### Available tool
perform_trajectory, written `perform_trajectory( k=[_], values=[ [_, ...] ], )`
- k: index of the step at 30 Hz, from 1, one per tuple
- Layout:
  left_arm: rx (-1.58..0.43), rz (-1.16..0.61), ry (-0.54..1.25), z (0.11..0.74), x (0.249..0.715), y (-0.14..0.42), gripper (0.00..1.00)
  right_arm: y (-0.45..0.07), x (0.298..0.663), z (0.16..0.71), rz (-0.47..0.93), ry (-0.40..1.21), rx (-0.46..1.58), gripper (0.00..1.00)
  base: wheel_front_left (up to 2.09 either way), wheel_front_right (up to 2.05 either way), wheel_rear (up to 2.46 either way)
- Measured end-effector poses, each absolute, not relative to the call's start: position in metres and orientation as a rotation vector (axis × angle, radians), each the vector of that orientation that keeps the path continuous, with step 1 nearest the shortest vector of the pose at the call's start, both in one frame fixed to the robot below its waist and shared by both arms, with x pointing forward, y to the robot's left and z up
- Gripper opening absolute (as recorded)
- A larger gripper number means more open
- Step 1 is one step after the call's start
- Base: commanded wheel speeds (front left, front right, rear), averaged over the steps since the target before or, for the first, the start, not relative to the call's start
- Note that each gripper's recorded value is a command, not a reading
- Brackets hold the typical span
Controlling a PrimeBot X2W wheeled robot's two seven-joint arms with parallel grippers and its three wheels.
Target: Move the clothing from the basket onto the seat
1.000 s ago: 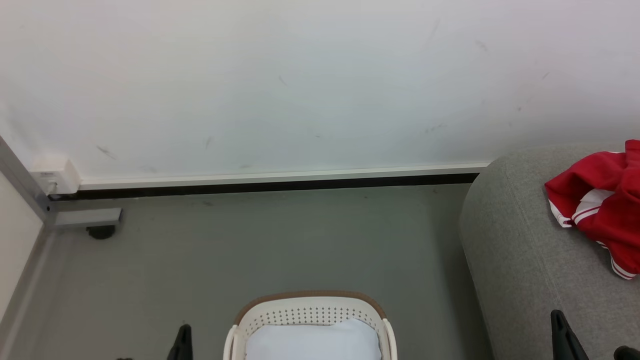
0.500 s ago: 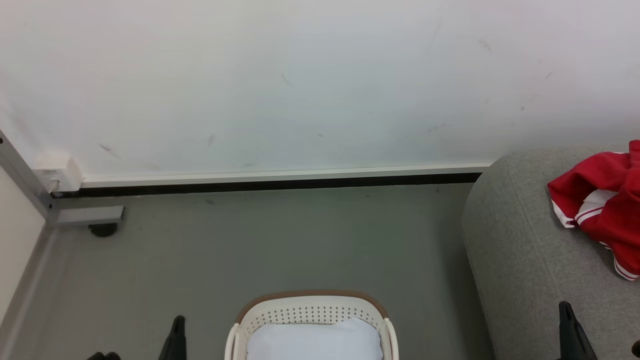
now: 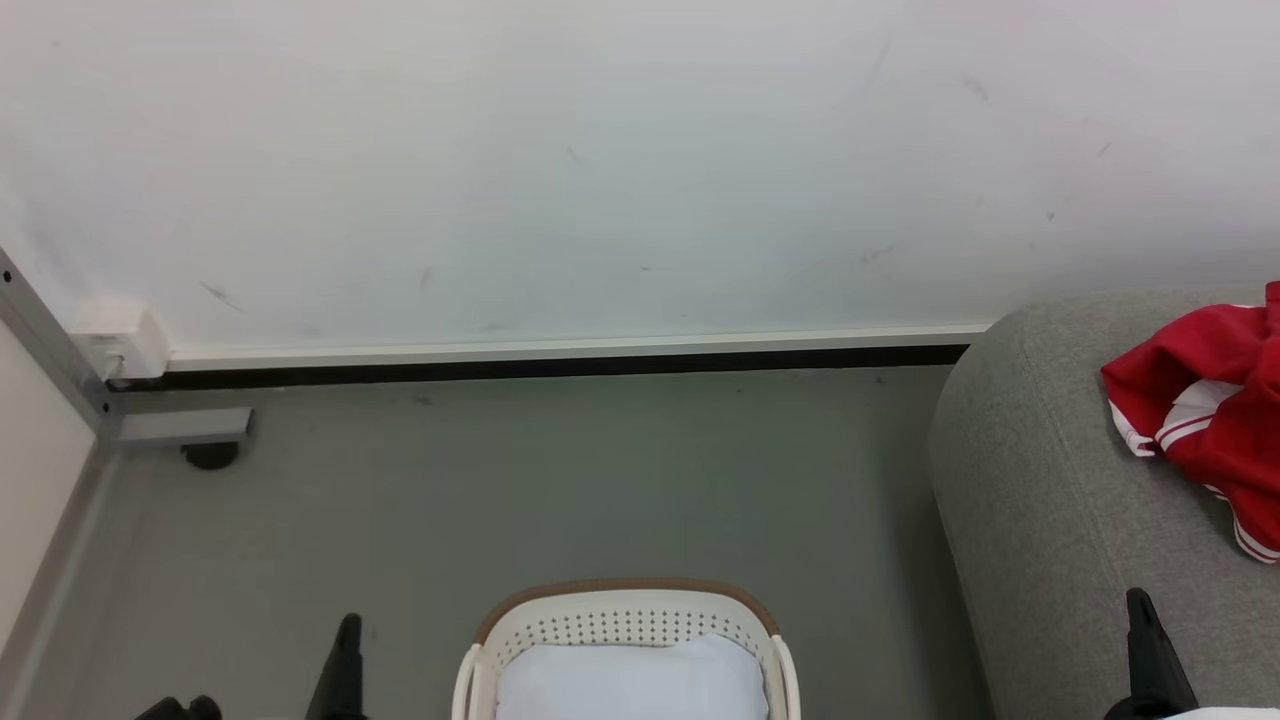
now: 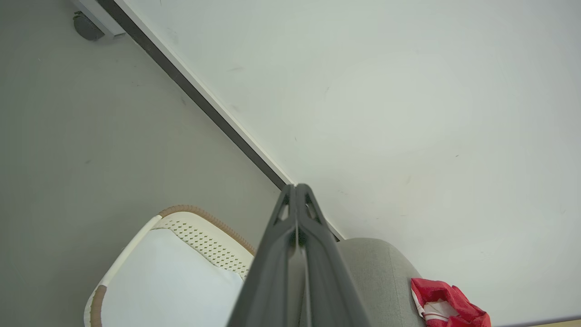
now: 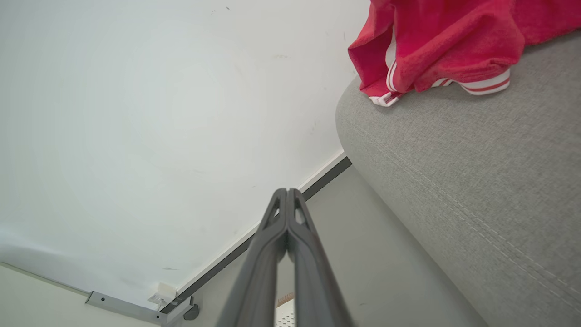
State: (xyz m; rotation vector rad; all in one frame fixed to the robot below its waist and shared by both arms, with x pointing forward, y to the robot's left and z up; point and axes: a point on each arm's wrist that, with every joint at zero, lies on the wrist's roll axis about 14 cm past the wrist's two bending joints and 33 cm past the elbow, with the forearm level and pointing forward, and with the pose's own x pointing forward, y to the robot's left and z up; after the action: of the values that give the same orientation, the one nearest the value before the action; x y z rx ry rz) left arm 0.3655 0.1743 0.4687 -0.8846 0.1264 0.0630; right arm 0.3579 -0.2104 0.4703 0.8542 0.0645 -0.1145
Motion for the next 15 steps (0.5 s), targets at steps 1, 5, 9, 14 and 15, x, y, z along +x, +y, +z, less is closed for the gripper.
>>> perform_trajectory(
  k=[1, 5, 9, 14, 15],
  values=[
    [-0.899, 0.064, 0.127, 0.4689, 0.3659, 0.1747, 0.0, -0.2102, 0.3587, 0.4709, -0.113, 0.064, 0.867, 0.0, 0.0, 0.0, 0.0],
    [-0.943, 0.067, 0.125, 0.4699, 0.3672, 0.1764, 0.0, -0.21, 0.361, 0.4731, -0.112, 0.059, 0.916, 0.0, 0.0, 0.0, 0.0],
    [-0.99, 0.065, 0.122, 0.4723, 0.3695, 0.1773, 0.0, -0.21, 0.362, 0.4739, -0.113, 0.057, 0.965, 0.0, 0.0, 0.0, 0.0],
    [-1.047, 0.067, 0.117, 0.474, 0.3712, 0.1791, 0.0, -0.2093, 0.3644, 0.476, -0.108, 0.054, 1.022, 0.0, 0.0, 0.0, 0.0],
    [-1.055, 0.065, 0.117, 0.4744, 0.3714, 0.1792, 0.0, -0.2089, 0.365, 0.4767, -0.106, 0.055, 1.032, 0.0, 0.0, 0.0, 0.0]
  ],
)
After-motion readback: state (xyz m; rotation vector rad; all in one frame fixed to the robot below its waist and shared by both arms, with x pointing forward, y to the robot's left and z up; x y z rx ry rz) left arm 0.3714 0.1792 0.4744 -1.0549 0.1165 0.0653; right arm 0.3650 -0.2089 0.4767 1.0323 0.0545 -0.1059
